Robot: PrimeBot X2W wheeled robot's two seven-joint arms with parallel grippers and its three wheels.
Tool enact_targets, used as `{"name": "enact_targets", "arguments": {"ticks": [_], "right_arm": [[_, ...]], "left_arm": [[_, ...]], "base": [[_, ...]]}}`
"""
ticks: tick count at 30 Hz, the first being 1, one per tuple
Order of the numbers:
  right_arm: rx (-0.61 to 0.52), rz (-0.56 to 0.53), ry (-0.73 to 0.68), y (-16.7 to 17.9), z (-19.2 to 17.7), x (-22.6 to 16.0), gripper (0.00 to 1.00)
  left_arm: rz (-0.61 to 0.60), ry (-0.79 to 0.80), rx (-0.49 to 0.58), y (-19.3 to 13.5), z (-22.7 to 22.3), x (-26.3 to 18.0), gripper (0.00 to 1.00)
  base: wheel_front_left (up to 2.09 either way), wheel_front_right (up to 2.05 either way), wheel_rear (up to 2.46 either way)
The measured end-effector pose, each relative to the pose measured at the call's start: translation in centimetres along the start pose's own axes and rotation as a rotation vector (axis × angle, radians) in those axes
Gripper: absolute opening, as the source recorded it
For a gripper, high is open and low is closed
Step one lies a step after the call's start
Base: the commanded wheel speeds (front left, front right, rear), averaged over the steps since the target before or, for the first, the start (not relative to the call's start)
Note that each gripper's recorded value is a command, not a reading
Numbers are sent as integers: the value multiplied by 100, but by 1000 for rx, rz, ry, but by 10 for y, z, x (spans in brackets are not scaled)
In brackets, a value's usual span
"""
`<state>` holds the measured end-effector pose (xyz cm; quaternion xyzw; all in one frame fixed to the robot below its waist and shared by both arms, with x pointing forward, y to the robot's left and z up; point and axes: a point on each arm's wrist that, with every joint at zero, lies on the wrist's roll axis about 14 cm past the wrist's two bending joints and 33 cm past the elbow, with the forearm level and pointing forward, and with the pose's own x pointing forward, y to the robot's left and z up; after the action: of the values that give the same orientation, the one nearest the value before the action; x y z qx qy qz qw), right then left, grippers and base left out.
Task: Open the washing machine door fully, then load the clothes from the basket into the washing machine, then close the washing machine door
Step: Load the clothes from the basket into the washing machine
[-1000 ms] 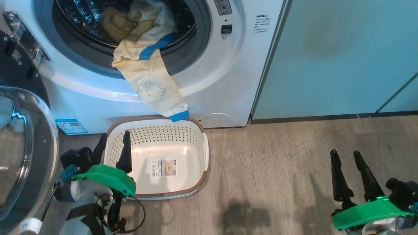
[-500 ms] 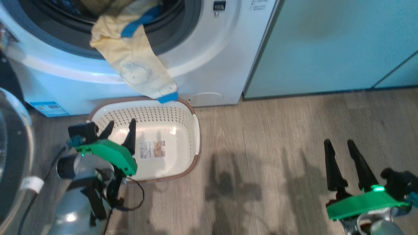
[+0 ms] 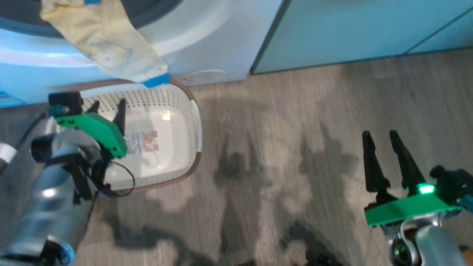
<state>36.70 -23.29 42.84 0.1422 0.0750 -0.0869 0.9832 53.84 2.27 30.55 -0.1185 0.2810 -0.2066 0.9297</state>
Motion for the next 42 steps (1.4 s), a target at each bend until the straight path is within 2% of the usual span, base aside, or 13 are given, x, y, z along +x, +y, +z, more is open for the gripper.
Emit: {"name": "enact_targets", "arguments": {"ticks": [13,22,32,33,35,36,42], "right_arm": [[-41,-20,73,-8,-25,24,100],[-53,-5,102,-6,-37,39,100],[-57,12,99,-2,-39,49,100],[-57,13,98,-2,-38,50,100],[-57,15,95,-1,-37,50,100],[-56,15,93,-1,-36,50,100],[-50,22,78,1,-31,50,100]], "left_arm": [[8,13,-79,22,0,63,100],[-24,-28,-58,23,13,88,100],[-65,-50,-25,14,19,95,100],[-73,-49,-18,12,18,94,80],[-89,-46,0,7,18,93,16],[-96,-48,3,5,20,92,0],[-129,-63,59,-5,27,85,0]], "base": [[0,0,0],[0,0,0],[0,0,0],[0,0,0],[0,0,0],[0,0,0],[0,0,0]]}}
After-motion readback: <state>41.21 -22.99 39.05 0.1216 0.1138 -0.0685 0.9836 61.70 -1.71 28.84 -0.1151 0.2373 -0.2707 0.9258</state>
